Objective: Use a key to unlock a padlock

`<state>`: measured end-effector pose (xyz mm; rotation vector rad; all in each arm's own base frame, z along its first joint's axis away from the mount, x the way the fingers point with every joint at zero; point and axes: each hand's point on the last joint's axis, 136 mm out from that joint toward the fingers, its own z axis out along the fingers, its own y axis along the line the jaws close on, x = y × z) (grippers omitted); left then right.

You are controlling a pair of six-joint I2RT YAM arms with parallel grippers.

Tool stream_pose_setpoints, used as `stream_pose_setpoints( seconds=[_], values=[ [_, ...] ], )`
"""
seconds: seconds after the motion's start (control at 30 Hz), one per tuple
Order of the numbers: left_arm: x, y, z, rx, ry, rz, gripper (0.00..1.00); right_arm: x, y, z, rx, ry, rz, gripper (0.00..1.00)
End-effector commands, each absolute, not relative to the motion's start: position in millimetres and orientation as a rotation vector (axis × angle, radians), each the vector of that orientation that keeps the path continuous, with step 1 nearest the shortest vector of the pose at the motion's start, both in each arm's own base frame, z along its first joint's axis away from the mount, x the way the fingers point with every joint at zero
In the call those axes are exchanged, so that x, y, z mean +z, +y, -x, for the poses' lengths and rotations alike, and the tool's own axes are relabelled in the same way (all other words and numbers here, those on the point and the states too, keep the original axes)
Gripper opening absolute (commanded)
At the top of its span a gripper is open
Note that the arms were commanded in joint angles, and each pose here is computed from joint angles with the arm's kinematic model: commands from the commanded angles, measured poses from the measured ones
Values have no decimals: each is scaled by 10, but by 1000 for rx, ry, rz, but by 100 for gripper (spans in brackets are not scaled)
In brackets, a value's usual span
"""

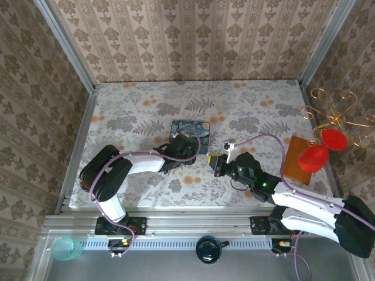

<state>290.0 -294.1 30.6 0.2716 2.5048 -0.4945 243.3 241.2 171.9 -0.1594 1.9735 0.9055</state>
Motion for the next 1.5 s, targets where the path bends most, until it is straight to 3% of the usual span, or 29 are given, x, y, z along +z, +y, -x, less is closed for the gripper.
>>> stream_pose_setpoints(
  seconds=[0.0, 0.3, 0.5, 1.0, 1.47],
  values=[
    [320, -2965, -2885, -532, 2480, -306, 40, 1761, 2399, -2457, 909, 1951, 125, 0],
    [452, -2940, -2868, -598, 2420, -250, 19, 1604, 2371, -2521, 906, 2012, 16, 0],
    [597, -2982, -2839, -703, 2383, -205, 10, 1505, 2347, -2551, 943, 2034, -106, 0],
    [1126, -3104, -2797, -1238, 2285, 372, 1, 1228, 2295, -2547, 1187, 1982, -727, 0],
    [1402, -3138, -2707, -1524, 2104, 665, 0, 1251, 2585, -2578, 1347, 1892, -837, 0]
  ],
)
